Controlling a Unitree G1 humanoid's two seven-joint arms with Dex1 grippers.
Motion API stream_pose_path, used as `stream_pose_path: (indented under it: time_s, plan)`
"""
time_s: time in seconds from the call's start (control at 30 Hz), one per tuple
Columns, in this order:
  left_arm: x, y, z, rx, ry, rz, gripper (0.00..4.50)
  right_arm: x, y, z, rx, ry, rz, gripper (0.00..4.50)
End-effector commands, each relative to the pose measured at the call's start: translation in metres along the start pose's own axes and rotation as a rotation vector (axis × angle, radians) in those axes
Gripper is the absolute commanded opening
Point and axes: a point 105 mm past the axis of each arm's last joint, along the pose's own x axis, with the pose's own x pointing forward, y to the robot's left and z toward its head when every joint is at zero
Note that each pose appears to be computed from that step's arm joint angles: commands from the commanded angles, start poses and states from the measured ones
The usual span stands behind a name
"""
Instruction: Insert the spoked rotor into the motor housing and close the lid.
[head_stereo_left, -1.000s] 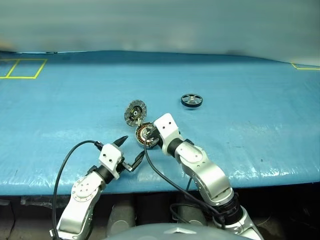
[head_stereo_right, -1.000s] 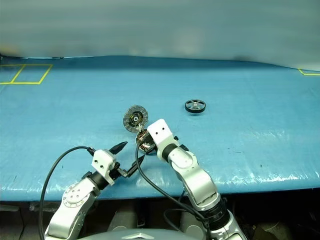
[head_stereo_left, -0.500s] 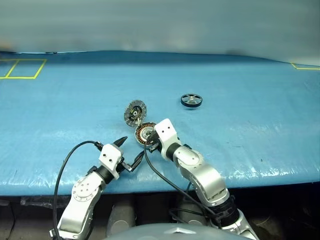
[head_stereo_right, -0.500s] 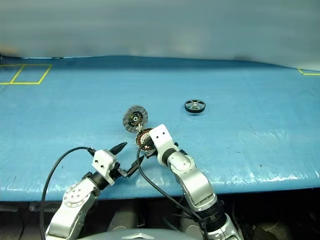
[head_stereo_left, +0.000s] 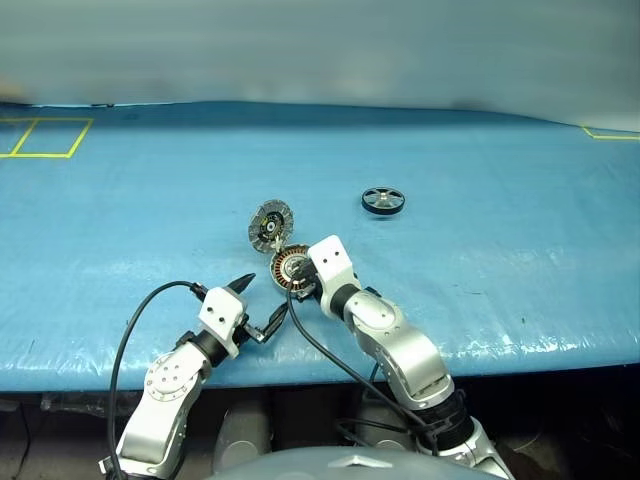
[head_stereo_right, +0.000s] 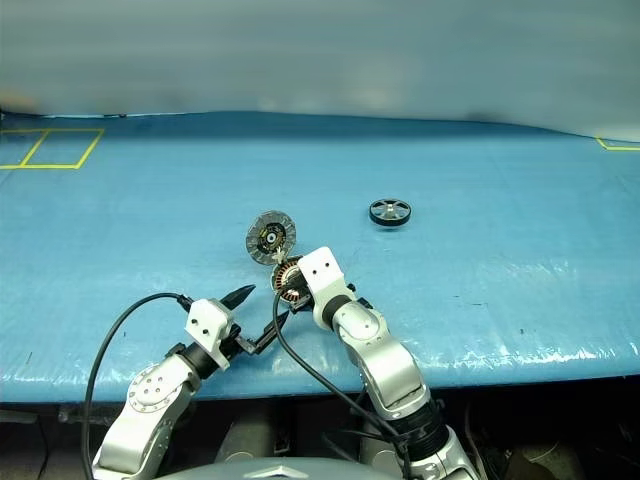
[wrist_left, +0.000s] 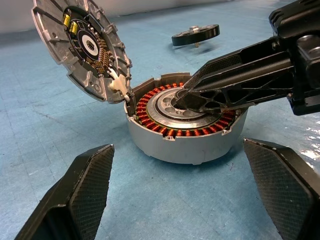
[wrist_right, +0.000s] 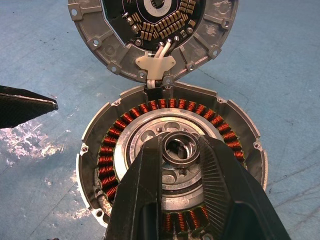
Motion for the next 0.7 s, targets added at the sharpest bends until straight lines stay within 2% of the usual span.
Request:
stream_pose_path:
  time_s: [0.03, 0.57, 0.7]
  plan:
    - [0.0005, 0.0008, 0.006, 0.005, -0.028, 0.004, 4.5, -0.0011, 0.0073, 0.006, 0.007, -0.025, 0.021, 0.73]
    - [0.0013, 0.0005, 0.005, 0.0, -0.025, 0.008, 4.5, 0.0019, 0.0069, 0.0068, 0.009, -0.028, 0.024, 0.73]
    - [0.0018, 0.0001, 0.0045, -0.001, -0.022, 0.004, 4.5, -0.0005, 0.0051, 0.0144, 0.008, -0.054, 0.022, 2.01]
